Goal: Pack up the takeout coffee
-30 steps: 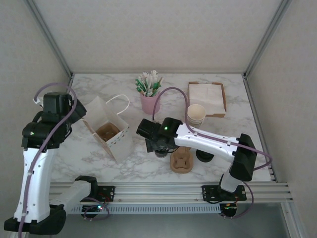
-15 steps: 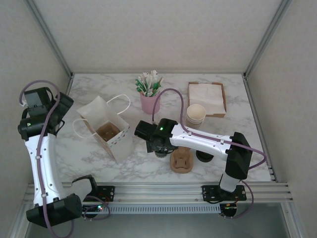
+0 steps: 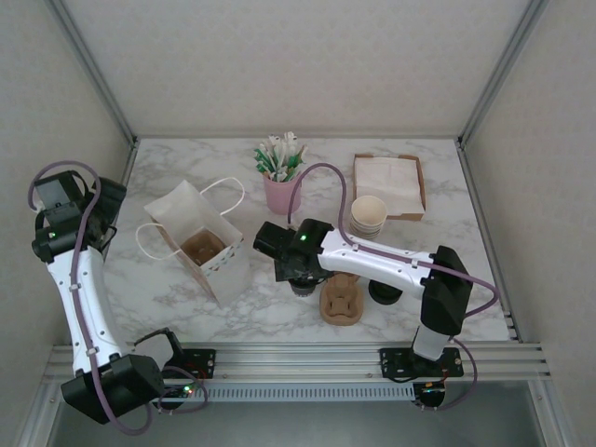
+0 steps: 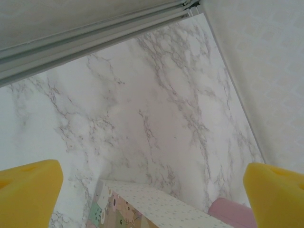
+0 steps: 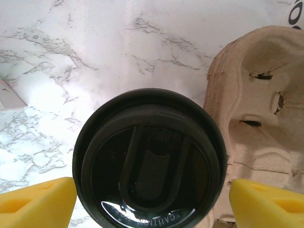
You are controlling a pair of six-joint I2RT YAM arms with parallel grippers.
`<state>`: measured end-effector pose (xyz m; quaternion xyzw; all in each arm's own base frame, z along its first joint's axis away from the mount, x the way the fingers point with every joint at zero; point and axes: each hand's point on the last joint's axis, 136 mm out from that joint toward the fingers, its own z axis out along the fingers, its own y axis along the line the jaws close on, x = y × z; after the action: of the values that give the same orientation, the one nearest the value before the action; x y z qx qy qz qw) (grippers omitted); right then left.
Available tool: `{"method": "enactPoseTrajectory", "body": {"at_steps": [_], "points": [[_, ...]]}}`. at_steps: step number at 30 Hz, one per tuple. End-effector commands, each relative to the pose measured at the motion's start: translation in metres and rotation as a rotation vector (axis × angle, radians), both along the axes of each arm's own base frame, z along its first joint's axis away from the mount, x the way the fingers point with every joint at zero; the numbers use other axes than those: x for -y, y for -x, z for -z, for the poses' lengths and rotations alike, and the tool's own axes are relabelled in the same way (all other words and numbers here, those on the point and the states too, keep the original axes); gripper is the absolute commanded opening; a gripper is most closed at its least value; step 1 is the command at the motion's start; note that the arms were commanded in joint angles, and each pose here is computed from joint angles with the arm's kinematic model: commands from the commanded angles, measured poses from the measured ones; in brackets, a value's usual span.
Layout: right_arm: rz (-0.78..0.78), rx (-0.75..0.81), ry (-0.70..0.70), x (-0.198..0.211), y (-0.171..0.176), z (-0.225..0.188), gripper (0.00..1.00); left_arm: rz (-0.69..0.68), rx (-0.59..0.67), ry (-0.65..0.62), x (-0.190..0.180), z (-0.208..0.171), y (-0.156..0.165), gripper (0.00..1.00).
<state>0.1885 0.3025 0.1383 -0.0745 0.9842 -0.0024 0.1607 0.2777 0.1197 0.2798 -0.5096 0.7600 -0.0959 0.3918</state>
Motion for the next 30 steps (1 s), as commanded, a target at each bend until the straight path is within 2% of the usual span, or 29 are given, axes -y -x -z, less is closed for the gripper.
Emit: {"method": "enactPoseTrajectory", "body": {"at_steps": [1,6,12,19,30], "points": [[0.010,0.001,0.017,-0.001,-0.004,0.003,0.84,-0.003,0.005,0.028,-0.004,0.008,-0.003,0.93],[0.020,-0.006,0.025,0.001,-0.004,0.009,0.80,-0.006,-0.005,0.102,-0.008,0.027,-0.008,0.87],[0.024,-0.008,0.028,0.002,-0.004,0.012,0.76,-0.012,-0.046,0.120,-0.013,0.050,-0.010,0.86],[0.037,-0.025,0.034,0.005,-0.003,0.020,0.77,0.002,-0.084,0.176,-0.014,0.082,-0.019,0.84],[0.044,-0.035,0.032,0.006,-0.002,0.023,0.80,0.028,-0.125,0.209,-0.011,0.108,-0.023,0.81]]}}
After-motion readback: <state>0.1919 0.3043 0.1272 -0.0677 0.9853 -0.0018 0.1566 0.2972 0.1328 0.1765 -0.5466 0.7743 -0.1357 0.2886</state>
